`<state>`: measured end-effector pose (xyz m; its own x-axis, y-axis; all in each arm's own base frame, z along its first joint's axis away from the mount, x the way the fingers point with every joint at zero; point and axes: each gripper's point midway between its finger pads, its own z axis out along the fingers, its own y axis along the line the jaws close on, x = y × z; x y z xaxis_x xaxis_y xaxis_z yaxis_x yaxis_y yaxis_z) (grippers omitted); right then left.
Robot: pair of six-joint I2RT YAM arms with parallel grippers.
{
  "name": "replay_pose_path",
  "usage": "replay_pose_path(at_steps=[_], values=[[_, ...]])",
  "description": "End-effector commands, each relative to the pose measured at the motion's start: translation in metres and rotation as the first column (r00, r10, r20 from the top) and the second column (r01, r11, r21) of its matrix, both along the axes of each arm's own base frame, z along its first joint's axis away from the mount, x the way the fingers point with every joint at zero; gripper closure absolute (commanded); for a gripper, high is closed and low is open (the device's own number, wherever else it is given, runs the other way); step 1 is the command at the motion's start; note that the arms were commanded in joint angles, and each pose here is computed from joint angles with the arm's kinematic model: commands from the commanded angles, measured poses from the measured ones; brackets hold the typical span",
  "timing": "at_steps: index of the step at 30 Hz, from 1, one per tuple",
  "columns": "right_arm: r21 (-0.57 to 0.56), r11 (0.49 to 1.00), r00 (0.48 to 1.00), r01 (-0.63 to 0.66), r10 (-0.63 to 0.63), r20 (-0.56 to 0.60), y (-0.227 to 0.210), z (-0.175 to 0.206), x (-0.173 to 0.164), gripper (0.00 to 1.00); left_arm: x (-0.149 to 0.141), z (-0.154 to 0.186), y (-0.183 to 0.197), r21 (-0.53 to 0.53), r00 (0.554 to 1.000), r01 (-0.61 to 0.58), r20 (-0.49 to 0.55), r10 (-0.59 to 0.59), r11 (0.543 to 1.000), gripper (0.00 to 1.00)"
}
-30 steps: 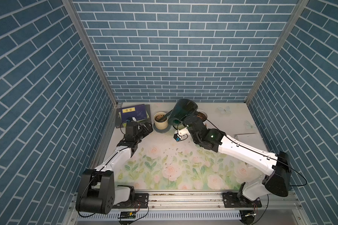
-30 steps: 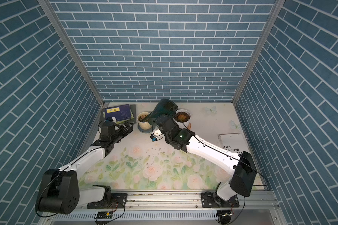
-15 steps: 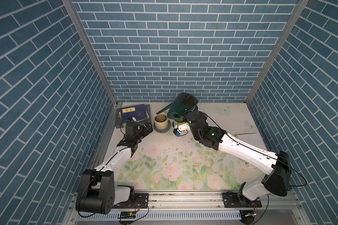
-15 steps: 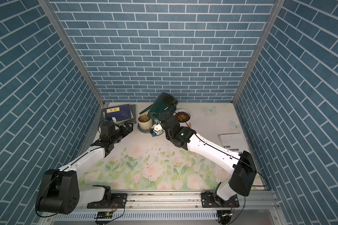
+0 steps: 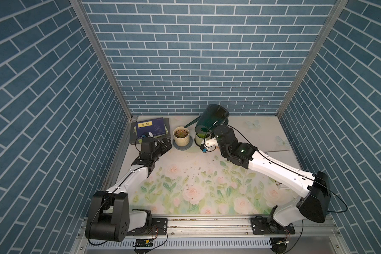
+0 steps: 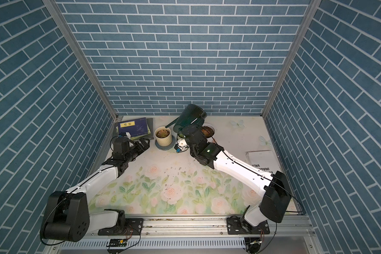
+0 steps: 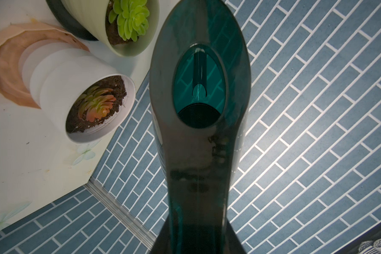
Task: Water the succulent around the soil edge
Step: Water the soil of the potted plant with water.
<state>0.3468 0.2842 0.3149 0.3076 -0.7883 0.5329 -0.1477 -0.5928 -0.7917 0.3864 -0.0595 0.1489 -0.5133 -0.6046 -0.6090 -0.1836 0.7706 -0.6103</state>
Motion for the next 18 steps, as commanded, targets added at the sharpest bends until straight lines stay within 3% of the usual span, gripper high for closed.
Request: replay_pose_path(at_steps=[1, 8, 18], values=[[0.087, 0.996, 0.996, 0.028, -0.035, 0.080, -0.018, 0.041, -0.011, 1.00, 0.000, 0.000, 0.002, 0.001, 1.000, -0.003, 0.008, 0.003, 1.000, 0.00], [0.080, 0.996, 0.998, -0.035, 0.030, 0.059, -0.008, 0.035, -0.024, 1.00, 0.001, 0.000, 0.001, -0.005, 1.000, 0.004, 0.009, -0.004, 1.000, 0.00], [0.091, 0.989, 0.993, -0.116, 0.112, 0.048, 0.022, 0.028, -0.019, 1.00, 0.001, 0.003, 0.000, -0.007, 1.000, 0.008, 0.015, -0.007, 1.000, 0.00]])
